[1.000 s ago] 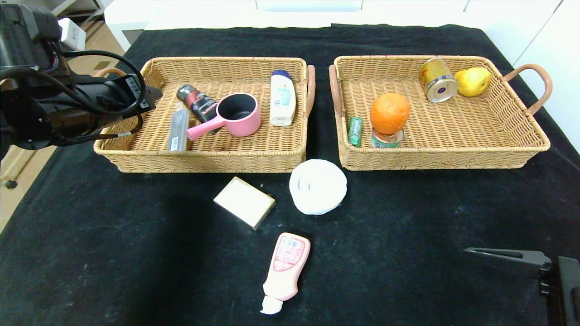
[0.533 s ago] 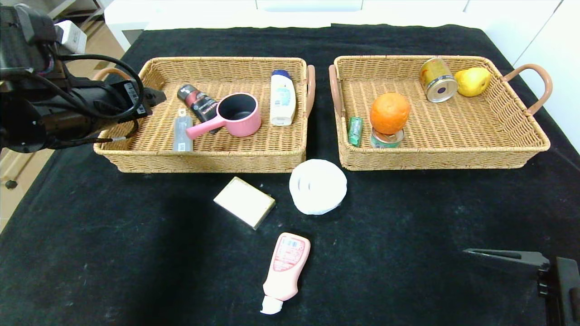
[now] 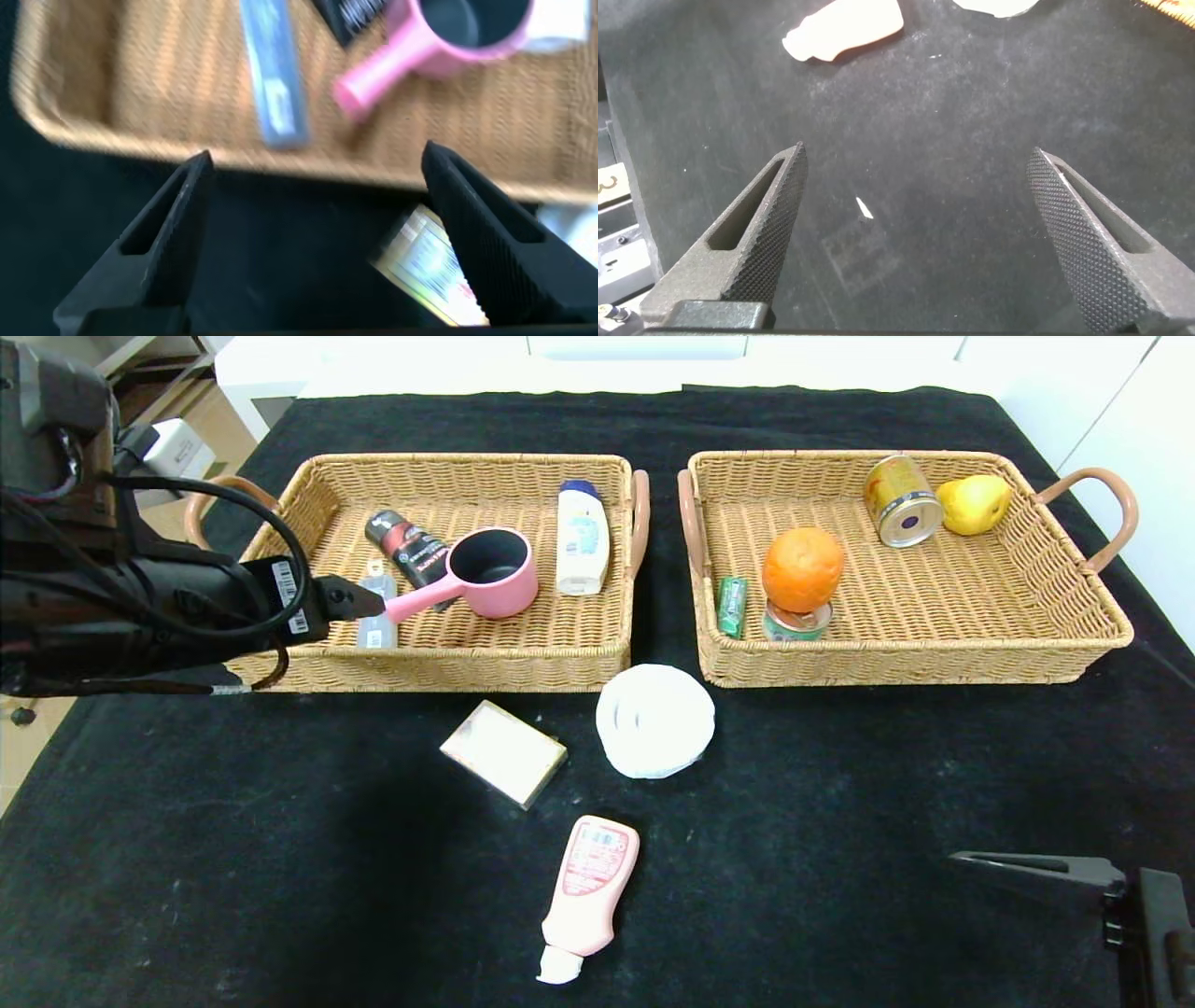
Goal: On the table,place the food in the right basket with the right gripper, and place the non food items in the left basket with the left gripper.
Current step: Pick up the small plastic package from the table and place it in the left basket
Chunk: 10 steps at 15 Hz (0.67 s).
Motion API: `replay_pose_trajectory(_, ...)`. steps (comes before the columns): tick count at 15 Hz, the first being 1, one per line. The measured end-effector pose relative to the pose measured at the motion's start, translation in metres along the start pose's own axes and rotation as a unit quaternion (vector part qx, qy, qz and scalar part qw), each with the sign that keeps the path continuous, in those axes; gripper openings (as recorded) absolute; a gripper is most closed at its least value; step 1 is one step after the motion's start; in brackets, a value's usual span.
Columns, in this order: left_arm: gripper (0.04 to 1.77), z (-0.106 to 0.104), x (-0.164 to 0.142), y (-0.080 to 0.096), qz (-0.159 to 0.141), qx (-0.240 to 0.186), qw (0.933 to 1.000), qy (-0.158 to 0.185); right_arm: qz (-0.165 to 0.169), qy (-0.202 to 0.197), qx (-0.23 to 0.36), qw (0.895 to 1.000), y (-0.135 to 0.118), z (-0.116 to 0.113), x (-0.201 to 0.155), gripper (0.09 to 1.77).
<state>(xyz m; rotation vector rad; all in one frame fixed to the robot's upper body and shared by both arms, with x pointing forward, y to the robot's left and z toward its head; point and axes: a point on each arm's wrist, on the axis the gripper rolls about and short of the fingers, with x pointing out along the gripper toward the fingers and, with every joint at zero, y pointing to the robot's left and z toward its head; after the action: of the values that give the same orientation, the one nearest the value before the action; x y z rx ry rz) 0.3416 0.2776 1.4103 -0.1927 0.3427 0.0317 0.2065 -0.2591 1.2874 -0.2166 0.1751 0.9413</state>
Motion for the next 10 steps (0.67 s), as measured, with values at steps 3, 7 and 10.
replay_pose_trajectory(3, 1.65, -0.01, -0.023, -0.016, -0.018, -0.046, 0.9964, 0.069, 0.001, 0.003, 0.001, 1.0, 0.0, -0.001, 0.001, 1.71)
replay_pose_trajectory(7, 1.68, -0.02, -0.032, -0.032, -0.025, -0.101, 0.9862, 0.129, 0.002, 0.005, 0.001, 1.0, 0.0, -0.002, 0.002, 1.71)
replay_pose_trajectory(10, 1.69, -0.03, -0.021, -0.042, -0.015, -0.134, 0.978, 0.16, 0.002, 0.008, 0.002, 1.0, 0.0, -0.003, 0.003, 1.71)
